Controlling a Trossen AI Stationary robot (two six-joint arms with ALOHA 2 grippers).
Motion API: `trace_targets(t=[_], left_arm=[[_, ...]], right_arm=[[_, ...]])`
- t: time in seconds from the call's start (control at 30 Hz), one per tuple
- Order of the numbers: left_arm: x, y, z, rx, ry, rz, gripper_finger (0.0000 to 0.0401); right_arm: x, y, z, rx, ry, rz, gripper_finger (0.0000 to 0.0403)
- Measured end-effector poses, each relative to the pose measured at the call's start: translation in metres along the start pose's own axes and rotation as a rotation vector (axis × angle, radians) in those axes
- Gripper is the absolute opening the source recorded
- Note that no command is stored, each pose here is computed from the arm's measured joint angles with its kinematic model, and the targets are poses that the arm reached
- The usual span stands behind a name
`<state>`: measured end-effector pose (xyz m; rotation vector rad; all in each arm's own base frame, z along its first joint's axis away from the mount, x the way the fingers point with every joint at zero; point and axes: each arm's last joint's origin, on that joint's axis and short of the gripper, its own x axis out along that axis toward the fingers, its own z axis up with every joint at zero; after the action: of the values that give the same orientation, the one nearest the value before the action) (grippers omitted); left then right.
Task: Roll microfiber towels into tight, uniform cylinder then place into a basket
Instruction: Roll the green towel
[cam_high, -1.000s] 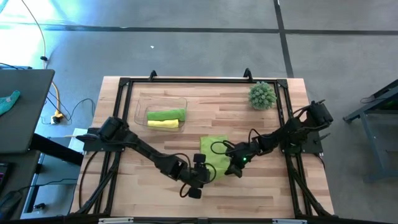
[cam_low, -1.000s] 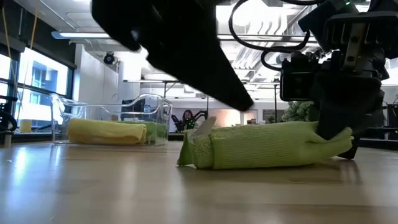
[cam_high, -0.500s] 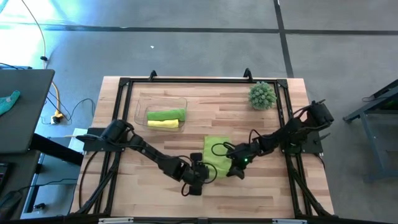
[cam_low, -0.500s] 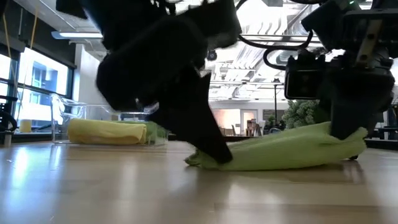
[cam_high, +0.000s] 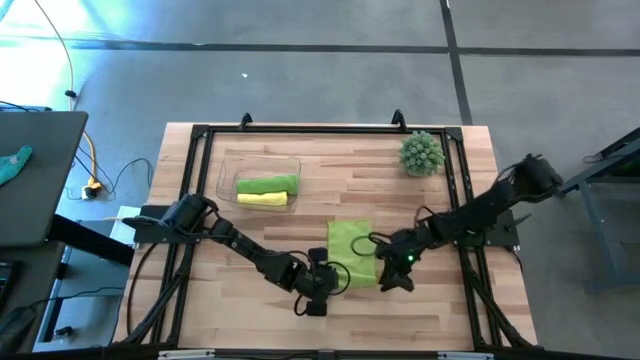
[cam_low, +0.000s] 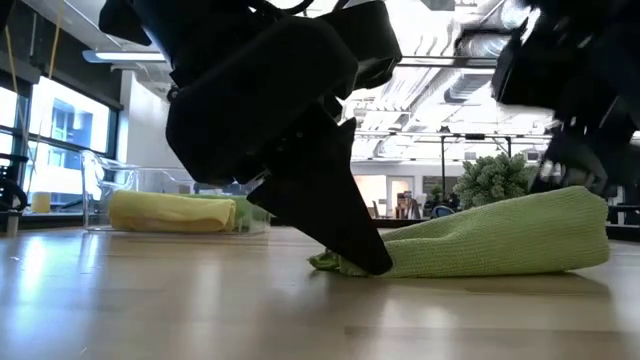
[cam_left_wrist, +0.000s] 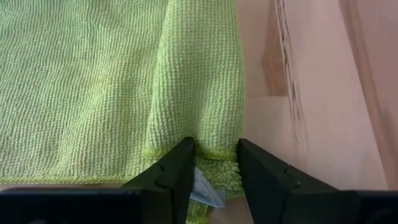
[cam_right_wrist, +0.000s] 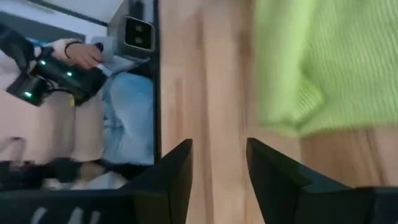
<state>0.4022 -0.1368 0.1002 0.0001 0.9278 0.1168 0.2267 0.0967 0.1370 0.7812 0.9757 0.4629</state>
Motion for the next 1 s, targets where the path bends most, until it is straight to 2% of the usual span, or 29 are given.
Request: trace_targets(t=[0.07, 0.23, 0.33, 0.4, 0.47, 0.63, 0.8, 0.9, 1.0], left_arm=[[0.0, 0.0, 0.0, -0.016, 0.0, 0.0, 0.0114], [0.001, 0.0, 0.0, -0.032, -0.009, 0.001, 0.0114], [0.001, 0.0, 0.0, -0.03, -0.012, -0.001, 0.0114], [0.001, 0.0, 0.0, -0.03, -0.013, -0.001, 0.0114], [0.001, 0.0, 0.0, -0.03, -0.011, -0.002, 0.0114], [0.001, 0.0, 0.0, -0.03, -0.013, -0.003, 0.0114], [0.001, 0.0, 0.001, -0.031, -0.016, -0.005, 0.0114], [0.001, -0.001, 0.002, -0.036, -0.028, -0.008, 0.0114], [0.001, -0.001, 0.002, -0.036, -0.029, -0.009, 0.0114]], right_arm=[[0.001, 0.012, -0.005, -0.15, -0.088, -0.058, 0.0141], [0.014, 0.038, -0.029, -0.696, -0.31, -0.357, 0.0135], [0.023, 0.046, -0.039, -0.847, -0.386, -0.489, 0.0135], [0.029, 0.048, -0.04, -0.841, -0.39, -0.536, 0.0137], [0.038, 0.049, -0.038, -0.796, -0.364, -0.532, 0.0145], [0.06, 0.055, -0.033, -0.796, -0.198, -0.524, 0.0185], [0.069, 0.053, -0.031, -0.794, -0.047, -0.673, 0.02], [0.071, 0.05, -0.03, -0.758, -0.039, -0.743, 0.0201], [0.073, 0.053, -0.029, -0.754, -0.054, -0.733, 0.0201]])
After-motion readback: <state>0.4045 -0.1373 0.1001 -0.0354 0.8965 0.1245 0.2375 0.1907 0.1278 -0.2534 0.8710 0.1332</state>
